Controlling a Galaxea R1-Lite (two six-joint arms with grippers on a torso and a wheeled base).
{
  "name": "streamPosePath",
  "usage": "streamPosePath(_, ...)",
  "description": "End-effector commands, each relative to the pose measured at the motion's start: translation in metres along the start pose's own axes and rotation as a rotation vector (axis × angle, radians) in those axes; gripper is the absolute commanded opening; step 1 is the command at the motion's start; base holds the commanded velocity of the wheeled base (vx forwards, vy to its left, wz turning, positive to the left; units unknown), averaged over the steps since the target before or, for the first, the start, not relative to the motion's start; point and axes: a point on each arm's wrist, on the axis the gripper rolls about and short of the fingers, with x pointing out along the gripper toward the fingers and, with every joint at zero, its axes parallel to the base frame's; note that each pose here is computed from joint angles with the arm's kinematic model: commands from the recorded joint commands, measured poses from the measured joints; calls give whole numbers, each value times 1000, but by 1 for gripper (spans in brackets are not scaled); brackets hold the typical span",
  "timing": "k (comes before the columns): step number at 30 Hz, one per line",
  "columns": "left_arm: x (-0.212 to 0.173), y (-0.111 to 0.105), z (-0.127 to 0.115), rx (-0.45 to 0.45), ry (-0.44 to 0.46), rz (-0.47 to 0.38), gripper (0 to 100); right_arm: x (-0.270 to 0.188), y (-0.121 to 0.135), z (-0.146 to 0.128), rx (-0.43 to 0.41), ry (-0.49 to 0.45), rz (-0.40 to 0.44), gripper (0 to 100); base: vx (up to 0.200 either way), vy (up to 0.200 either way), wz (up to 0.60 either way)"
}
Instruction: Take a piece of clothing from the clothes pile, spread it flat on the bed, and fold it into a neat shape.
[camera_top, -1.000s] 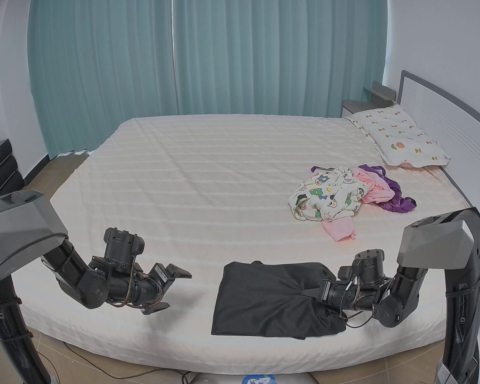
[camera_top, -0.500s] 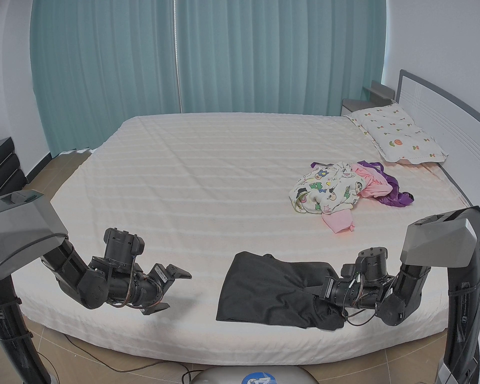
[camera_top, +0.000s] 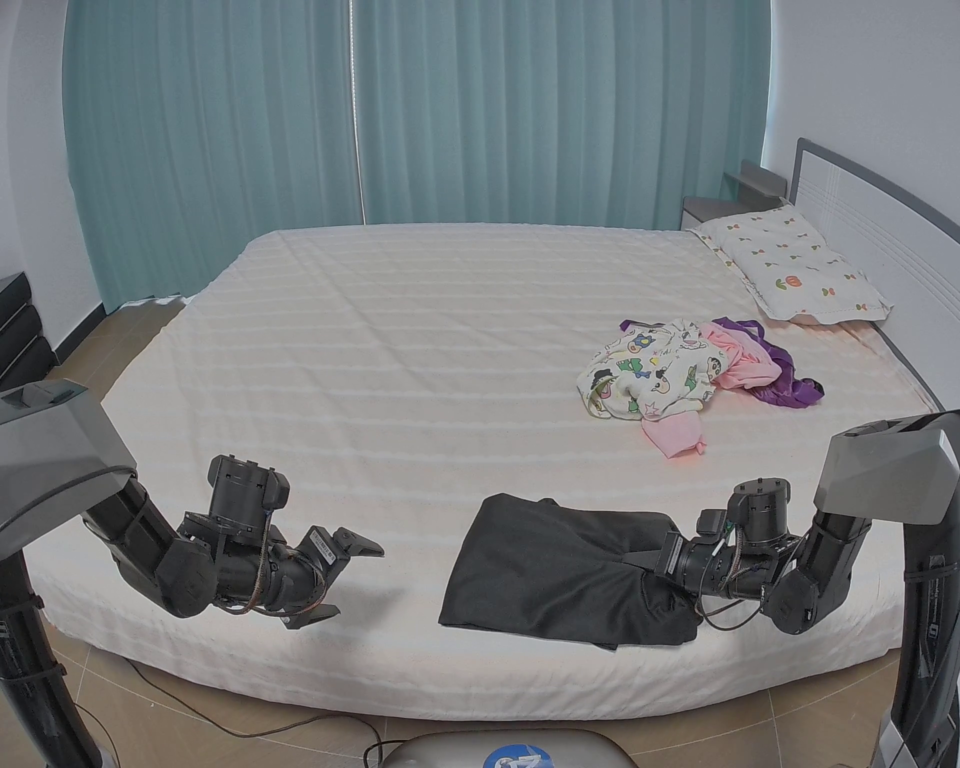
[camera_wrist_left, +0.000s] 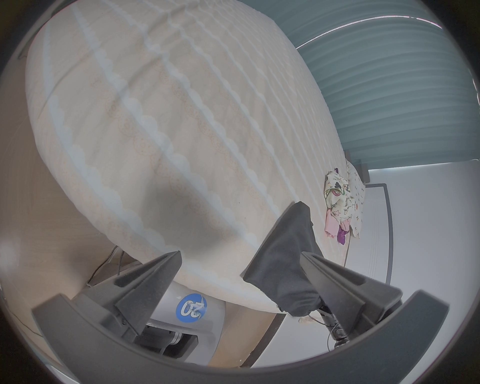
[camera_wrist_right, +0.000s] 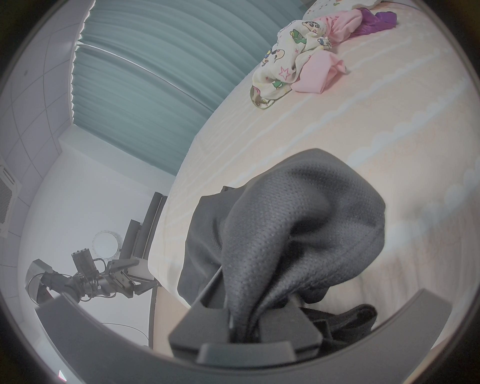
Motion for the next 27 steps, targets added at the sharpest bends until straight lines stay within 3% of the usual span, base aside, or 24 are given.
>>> streamPosePath(1,0,0,0,-1,1,1,100,1,1,3,-10,-11,7,0,0,-200,0)
streamPosePath(27,1,0,-1,7,4,1,100,-7,11,15,-64,-32,15,0,0,-200,0)
